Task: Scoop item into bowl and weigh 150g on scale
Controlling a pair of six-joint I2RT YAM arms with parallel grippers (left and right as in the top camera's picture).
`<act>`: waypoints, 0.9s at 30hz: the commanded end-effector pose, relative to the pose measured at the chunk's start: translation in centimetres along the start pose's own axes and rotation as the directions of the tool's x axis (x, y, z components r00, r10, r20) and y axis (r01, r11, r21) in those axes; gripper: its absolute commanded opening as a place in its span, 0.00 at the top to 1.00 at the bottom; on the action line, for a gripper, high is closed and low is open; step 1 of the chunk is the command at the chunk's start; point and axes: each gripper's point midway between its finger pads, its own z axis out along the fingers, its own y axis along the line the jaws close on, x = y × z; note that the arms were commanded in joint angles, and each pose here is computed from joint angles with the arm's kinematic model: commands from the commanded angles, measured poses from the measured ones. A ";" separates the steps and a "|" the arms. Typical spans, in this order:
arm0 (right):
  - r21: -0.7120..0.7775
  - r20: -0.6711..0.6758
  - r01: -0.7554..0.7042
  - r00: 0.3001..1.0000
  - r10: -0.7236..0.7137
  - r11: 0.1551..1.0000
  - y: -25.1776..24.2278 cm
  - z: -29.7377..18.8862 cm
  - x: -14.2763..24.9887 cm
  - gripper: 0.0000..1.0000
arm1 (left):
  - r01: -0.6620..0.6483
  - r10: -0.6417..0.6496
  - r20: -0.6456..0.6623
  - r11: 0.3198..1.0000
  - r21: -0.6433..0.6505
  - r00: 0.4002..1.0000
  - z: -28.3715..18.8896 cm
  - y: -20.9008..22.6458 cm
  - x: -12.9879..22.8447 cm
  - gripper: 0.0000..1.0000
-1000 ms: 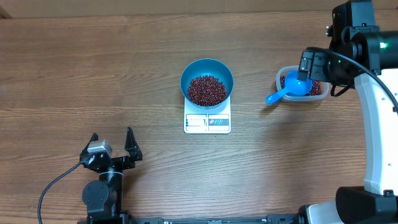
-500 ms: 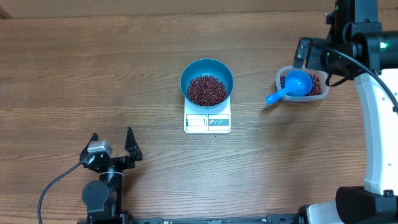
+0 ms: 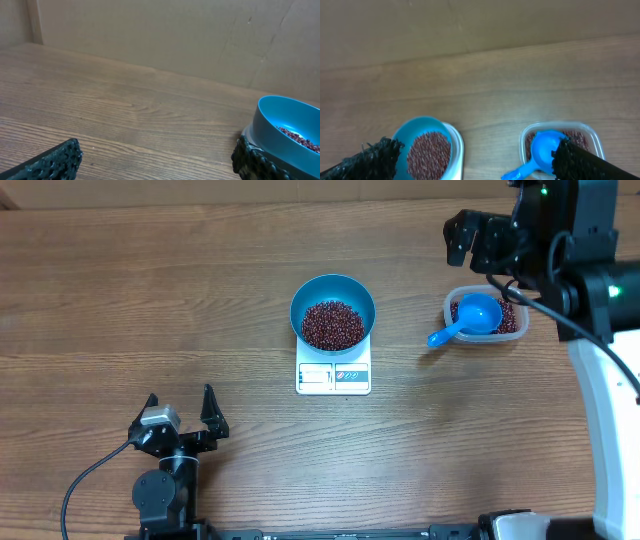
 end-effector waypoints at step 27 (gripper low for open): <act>-0.166 0.808 0.156 0.588 0.043 0.974 -0.3 -7.4 4.4 0.00 | -0.031 0.031 0.003 1.000 0.006 1.000 0.0 -0.2 0.0 0.00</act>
